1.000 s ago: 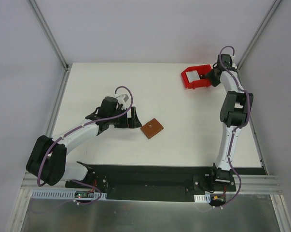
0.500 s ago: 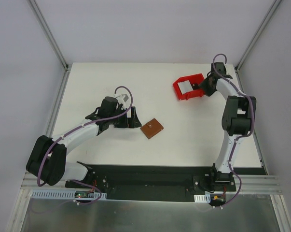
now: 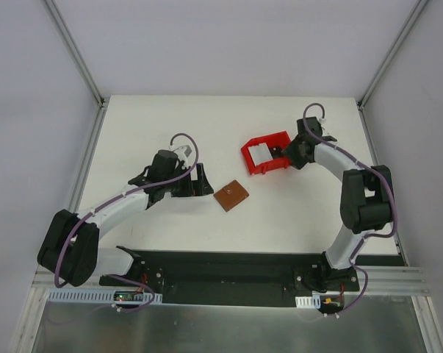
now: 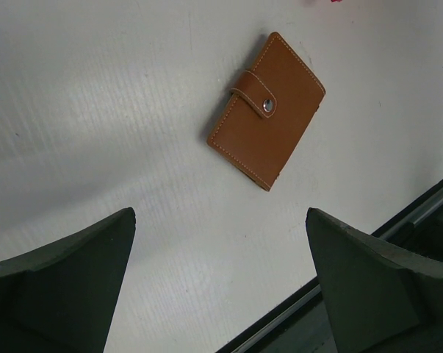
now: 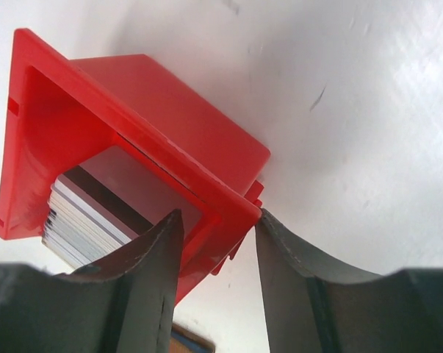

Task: Put the credit cards into the card holder
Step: Move the storage box to the center of the board.

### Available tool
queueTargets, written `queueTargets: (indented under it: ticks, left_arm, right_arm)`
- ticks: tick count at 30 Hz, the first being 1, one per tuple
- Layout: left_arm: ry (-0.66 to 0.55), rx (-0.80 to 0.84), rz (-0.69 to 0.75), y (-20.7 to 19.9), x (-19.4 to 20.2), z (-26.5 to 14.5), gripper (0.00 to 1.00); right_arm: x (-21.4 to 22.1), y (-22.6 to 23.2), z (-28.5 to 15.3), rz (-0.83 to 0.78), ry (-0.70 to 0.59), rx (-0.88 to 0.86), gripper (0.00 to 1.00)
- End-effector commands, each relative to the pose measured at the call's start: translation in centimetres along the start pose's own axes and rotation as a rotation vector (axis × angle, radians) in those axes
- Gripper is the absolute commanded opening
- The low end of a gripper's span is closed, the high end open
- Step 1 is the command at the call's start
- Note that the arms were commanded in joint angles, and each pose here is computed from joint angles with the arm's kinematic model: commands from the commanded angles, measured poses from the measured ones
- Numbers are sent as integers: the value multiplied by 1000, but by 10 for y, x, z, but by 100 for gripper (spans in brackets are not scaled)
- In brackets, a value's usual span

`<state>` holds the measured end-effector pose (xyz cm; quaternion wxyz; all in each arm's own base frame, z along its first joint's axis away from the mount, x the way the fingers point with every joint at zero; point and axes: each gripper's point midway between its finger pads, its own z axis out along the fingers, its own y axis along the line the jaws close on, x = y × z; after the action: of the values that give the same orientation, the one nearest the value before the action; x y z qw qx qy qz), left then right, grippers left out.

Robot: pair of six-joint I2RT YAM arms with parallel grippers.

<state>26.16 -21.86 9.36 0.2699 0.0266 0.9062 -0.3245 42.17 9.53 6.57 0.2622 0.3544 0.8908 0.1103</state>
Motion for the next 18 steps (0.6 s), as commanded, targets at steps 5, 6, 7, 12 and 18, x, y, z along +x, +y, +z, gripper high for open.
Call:
queueTargets:
  ticks: [5,6,7,12,18]
  left_arm:
    - [-39,-26,-51,6,9,-11,99]
    - [-40,-29,-56,7,11,-12,99]
    - [-39,-33,-65,9,13,-12,99]
    - [-14,-33,-73,13,24,-12,99]
    - [-3,-27,-66,16,32,-14,99]
  right_arm:
    - [42,28,-38,86,-45,-74,49]
    - [46,32,-42,87,-51,-83,49]
    - [50,33,-44,89,-58,-79,49]
    - [71,43,-49,48,-51,-97,49]
    - [88,36,-47,9,-36,-86,48]
